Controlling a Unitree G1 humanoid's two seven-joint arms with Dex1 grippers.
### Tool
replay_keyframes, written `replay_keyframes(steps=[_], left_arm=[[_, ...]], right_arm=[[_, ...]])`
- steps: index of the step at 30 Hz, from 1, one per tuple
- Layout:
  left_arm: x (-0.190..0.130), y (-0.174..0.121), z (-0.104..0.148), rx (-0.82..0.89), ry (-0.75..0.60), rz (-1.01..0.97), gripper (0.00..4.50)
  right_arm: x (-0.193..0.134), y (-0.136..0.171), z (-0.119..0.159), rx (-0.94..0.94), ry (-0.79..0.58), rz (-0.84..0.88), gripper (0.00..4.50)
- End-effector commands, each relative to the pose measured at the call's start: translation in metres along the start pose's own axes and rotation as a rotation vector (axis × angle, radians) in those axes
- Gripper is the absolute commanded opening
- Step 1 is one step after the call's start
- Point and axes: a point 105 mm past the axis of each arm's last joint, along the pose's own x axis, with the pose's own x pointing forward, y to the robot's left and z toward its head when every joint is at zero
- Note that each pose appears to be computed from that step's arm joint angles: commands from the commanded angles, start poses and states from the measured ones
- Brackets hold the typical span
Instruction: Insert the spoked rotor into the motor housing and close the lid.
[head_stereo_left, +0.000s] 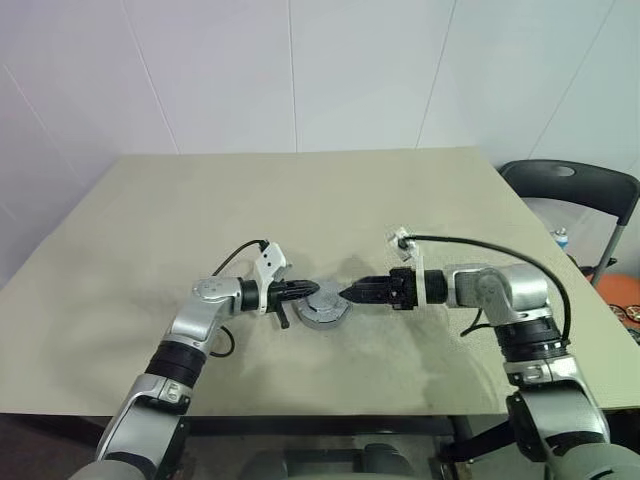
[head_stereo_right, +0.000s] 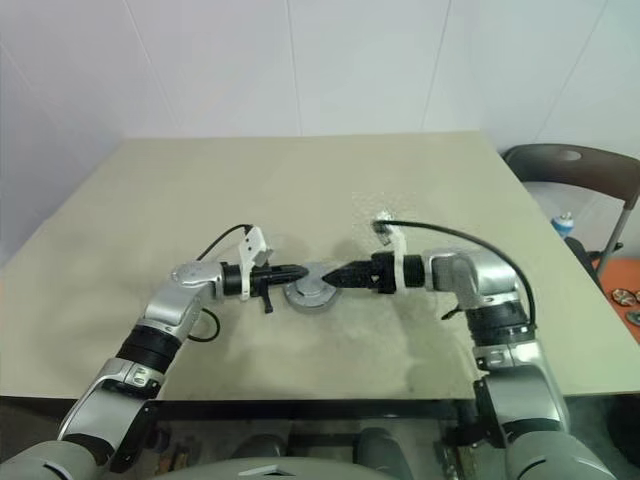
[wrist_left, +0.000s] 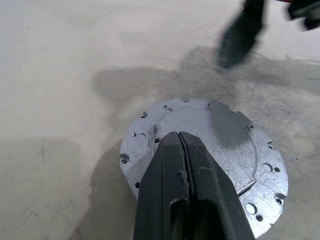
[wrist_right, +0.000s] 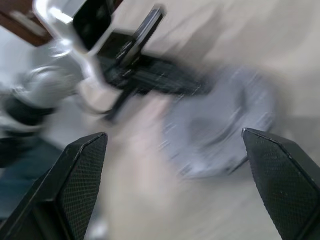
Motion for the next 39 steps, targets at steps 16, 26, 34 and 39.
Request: replay_keyframes(steps=[16, 26, 34, 39], left_arm=[[-0.007, -0.001, -0.034, -0.057, 0.108, 0.042, 0.0], [-0.003, 0.001, -0.033, -0.055, 0.099, 0.054, 0.0], [-0.004, 0.004, -0.034, -0.055, 0.094, 0.067, 0.0], [-0.005, 0.006, -0.034, -0.059, 0.085, 0.081, 0.0]], right_arm=[[0.02, -0.02, -0.044, 0.231, 0.097, -0.094, 4.48], [0.044, -0.025, -0.035, 0.27, 0.015, -0.153, 4.48], [0.057, -0.022, -0.032, 0.279, 0.003, -0.162, 4.48], [0.073, -0.03, -0.025, 0.324, -0.054, -0.188, 4.48]])
